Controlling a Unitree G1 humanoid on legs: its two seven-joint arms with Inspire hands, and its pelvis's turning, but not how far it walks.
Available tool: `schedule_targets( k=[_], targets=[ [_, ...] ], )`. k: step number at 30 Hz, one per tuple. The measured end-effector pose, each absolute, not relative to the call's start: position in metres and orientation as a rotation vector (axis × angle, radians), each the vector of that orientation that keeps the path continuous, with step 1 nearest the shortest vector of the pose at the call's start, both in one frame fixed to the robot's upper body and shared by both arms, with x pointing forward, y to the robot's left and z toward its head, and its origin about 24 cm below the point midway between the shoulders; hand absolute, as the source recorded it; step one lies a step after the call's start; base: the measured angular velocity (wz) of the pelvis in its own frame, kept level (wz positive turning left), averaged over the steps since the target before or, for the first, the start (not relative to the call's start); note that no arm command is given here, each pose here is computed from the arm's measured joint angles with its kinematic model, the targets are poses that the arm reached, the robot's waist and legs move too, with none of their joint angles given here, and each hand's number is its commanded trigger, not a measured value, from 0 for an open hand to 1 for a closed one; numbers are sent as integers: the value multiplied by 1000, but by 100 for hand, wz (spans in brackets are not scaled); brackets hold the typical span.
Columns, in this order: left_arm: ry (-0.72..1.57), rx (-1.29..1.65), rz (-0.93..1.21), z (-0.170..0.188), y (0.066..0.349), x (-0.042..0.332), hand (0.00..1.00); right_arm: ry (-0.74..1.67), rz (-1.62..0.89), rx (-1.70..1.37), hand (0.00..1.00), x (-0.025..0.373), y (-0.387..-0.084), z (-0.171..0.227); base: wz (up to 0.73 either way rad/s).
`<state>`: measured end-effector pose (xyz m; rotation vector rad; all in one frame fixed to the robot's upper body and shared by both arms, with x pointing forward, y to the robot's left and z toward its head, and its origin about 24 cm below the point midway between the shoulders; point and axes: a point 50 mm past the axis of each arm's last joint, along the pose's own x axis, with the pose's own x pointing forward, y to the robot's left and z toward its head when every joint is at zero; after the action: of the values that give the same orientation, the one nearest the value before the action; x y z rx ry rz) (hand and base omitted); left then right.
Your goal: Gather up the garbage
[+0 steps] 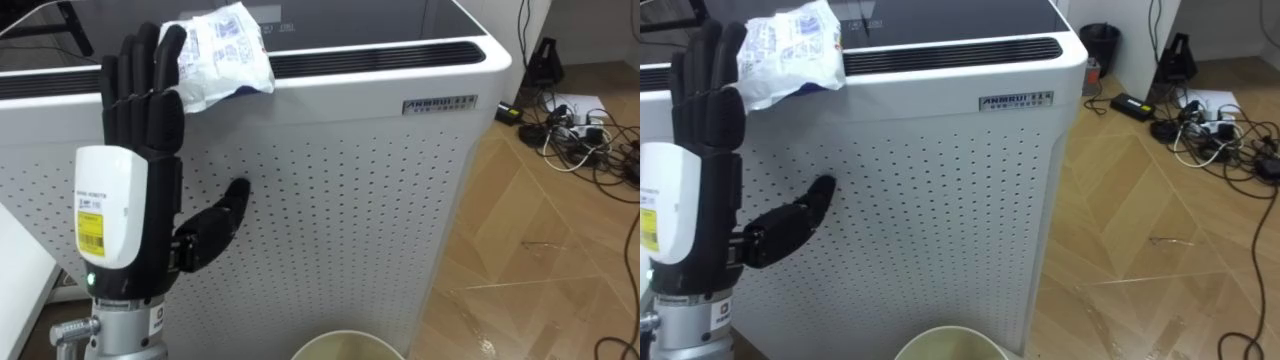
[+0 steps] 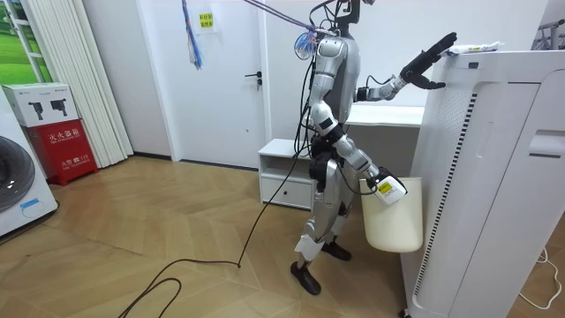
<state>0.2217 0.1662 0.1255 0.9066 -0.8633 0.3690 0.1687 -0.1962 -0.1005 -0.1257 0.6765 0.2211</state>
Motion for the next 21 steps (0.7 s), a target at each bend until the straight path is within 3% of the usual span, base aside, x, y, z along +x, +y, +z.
schedule_targets(
  k=[21],
  targets=[
    [-969, 949, 455, 146, 178, 216, 0, 699, 221, -114, 100, 161, -195, -104, 0]
  ],
)
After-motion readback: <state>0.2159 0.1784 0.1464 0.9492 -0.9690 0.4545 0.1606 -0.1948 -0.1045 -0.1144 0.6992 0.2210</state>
